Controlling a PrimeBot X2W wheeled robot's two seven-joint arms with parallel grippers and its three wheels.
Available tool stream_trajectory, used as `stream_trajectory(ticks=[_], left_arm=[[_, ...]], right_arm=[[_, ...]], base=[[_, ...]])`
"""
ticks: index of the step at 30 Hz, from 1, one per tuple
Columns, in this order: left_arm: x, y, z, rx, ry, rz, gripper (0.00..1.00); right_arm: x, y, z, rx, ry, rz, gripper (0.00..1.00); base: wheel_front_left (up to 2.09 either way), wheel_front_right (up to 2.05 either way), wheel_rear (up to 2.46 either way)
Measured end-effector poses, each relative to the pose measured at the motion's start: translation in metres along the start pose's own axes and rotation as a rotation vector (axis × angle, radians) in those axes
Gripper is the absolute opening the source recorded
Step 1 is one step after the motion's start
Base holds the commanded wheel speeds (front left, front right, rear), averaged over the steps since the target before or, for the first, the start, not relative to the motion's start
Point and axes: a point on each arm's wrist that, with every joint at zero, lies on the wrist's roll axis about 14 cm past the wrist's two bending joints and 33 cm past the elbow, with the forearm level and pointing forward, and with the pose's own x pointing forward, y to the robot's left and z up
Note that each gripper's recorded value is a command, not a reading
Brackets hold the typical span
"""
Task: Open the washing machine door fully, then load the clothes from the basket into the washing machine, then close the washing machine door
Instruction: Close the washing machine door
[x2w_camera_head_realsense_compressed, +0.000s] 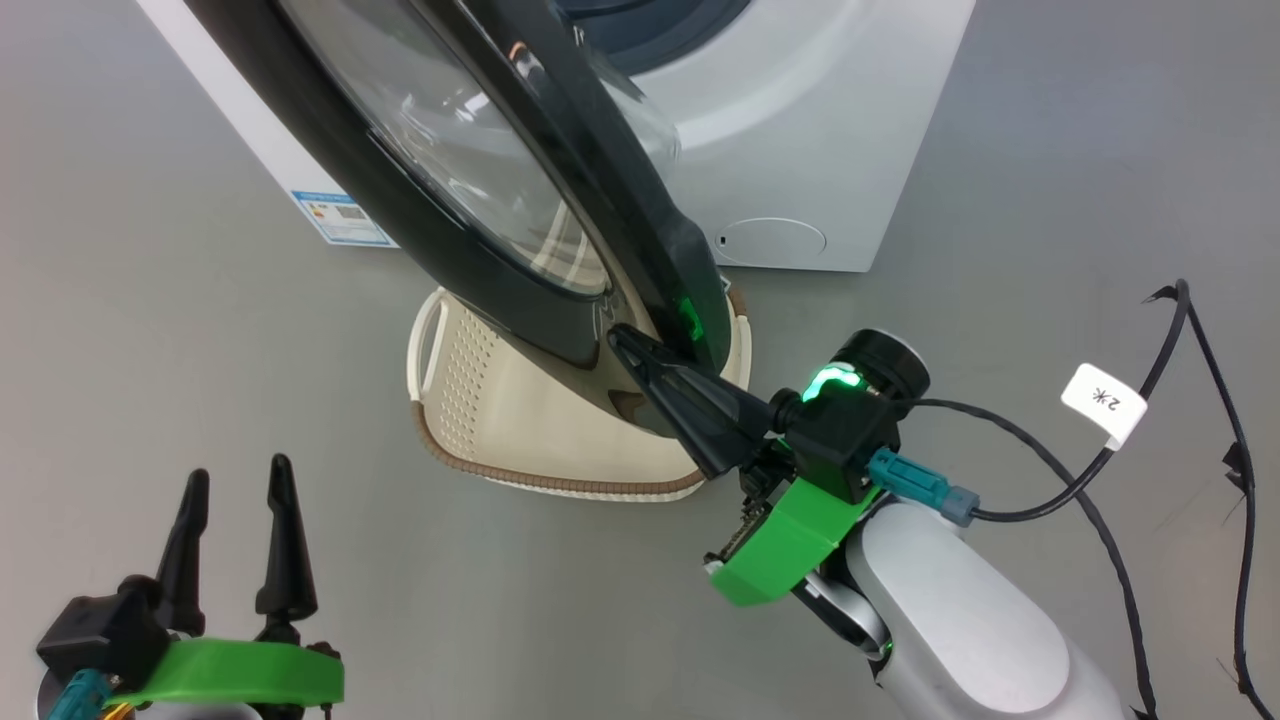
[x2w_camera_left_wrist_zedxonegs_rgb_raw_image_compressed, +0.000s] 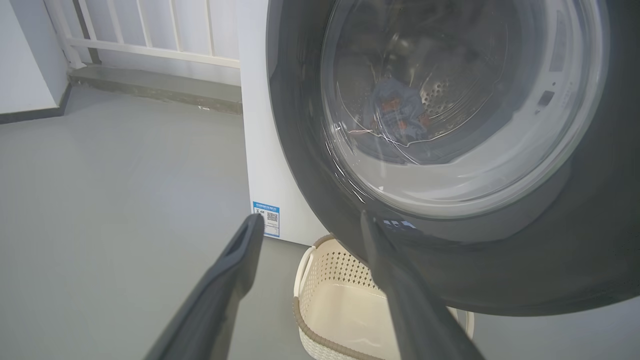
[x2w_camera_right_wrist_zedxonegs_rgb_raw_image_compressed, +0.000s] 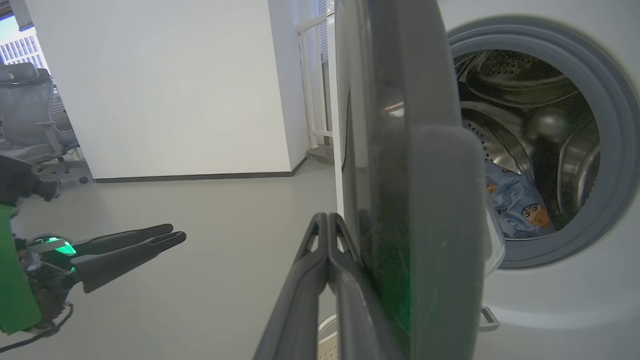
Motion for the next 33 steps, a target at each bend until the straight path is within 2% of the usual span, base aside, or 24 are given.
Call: stream_trajectory(ticks=[25,33], left_arm=[[0.012,-0.004,-0.021,0.004,0.052,-0.013,1.0],[0.017,-0.004,-0.029,0.008,0.071,-0.016,1.0]], right_arm=[[0.008,-0.049,0.008,-0.04,-0.035,-0.087,0.0],[0.009,-0.07,0.01,-0.083,-0.039,-0.118,0.0]], base=[[0.0,0.0,0.0],[0.0,0.0,0.0]])
